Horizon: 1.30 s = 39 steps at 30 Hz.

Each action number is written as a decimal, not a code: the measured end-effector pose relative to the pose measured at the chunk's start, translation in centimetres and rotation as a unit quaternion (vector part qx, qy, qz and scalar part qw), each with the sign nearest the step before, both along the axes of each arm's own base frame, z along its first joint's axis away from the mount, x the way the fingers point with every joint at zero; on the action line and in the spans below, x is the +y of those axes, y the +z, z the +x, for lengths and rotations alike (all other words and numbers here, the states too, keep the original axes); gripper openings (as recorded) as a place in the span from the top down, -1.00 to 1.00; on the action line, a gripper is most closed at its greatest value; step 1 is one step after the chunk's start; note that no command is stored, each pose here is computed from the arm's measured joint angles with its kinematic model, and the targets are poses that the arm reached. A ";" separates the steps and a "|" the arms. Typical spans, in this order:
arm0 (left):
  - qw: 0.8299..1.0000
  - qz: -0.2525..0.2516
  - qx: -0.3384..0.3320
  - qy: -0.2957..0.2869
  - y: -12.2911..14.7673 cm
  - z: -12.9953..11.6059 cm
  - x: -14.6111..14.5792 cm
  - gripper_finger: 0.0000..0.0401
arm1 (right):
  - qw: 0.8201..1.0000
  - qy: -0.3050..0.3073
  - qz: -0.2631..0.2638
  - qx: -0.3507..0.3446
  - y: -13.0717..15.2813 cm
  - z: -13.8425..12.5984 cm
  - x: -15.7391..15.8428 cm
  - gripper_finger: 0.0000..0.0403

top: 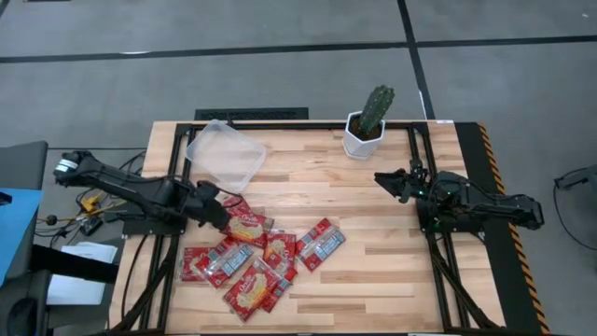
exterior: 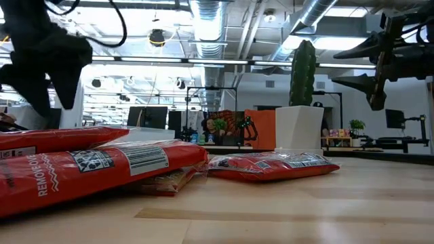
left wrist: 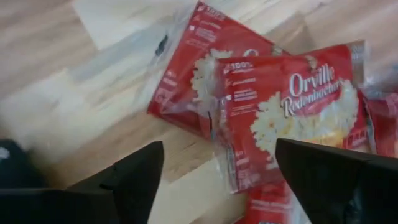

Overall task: Sort popcorn bags into baskets
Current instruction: Put the red popcorn bag into the transparent bin

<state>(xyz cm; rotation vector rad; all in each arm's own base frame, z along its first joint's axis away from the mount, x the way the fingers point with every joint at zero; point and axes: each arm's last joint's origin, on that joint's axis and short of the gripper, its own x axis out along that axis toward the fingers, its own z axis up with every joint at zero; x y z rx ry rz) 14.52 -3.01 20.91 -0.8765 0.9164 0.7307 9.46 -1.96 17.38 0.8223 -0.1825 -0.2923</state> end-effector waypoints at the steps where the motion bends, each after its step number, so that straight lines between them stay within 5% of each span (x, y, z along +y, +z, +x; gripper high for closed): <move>1: 1.000 -0.008 -0.015 0.007 -0.3 0.0 -0.1 -0.56 | 1.000 0.000 0.000 0.000 0.0 0.0 0.0 -0.29; 14: 0.993 -0.069 -0.092 0.042 -5.6 -0.1 -1.0 -0.59 | 1.000 -0.001 0.000 0.000 0.0 0.0 0.0 -0.29; 18: 0.987 -0.093 -0.124 0.041 -6.0 0.2 -1.1 -0.29 | 1.000 -0.001 -0.001 0.000 0.0 0.0 0.0 -0.29; 27: 0.986 -0.099 -0.119 0.057 -6.5 -0.1 -1.0 0.91 | 1.000 -0.002 0.000 0.007 0.0 0.0 0.0 -0.29; 39: 0.973 -0.147 -0.162 0.076 -1.3 1.8 -1.7 1.00 | 1.000 -0.002 0.001 0.015 -0.2 0.0 0.0 -0.29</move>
